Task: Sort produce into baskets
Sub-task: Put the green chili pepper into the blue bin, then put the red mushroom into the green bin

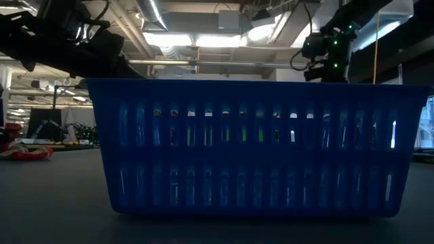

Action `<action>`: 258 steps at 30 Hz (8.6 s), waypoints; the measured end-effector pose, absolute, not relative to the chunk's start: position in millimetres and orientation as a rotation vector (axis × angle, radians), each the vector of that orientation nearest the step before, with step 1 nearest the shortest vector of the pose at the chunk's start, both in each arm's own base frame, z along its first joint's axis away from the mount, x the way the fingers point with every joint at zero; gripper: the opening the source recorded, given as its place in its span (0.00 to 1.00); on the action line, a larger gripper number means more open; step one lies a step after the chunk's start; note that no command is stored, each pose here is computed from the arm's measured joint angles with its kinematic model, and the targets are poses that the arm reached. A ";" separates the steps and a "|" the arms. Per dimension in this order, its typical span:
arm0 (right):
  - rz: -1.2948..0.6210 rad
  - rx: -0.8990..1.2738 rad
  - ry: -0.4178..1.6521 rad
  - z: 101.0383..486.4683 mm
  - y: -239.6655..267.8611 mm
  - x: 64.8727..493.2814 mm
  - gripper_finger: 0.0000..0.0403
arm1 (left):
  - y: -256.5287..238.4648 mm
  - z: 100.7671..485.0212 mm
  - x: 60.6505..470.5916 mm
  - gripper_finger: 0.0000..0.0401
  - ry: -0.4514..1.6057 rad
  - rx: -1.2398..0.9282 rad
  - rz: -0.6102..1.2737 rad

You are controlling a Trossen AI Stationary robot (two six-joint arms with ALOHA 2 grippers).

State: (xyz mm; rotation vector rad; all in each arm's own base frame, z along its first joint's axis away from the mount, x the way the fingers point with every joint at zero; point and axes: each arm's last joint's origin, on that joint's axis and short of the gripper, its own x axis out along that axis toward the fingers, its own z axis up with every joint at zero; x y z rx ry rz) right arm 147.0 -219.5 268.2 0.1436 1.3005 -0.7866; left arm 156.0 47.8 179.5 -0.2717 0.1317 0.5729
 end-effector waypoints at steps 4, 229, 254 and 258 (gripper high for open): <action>-0.794 0.192 1.342 256.2 -229.6 145.0 0.38 | 47.8 179.4 156.0 0.18 0.132 -0.272 0.573; -0.848 0.231 1.516 241.2 -221.9 150.9 0.45 | 47.5 176.0 155.0 0.18 0.127 -0.342 0.580; -0.743 0.129 2.000 145.1 -262.2 155.3 0.45 | 47.5 175.9 154.9 0.18 0.124 -0.357 0.581; -0.754 0.118 2.002 135.1 -266.2 157.9 0.45 | 47.5 175.8 154.9 0.18 0.125 -0.354 0.581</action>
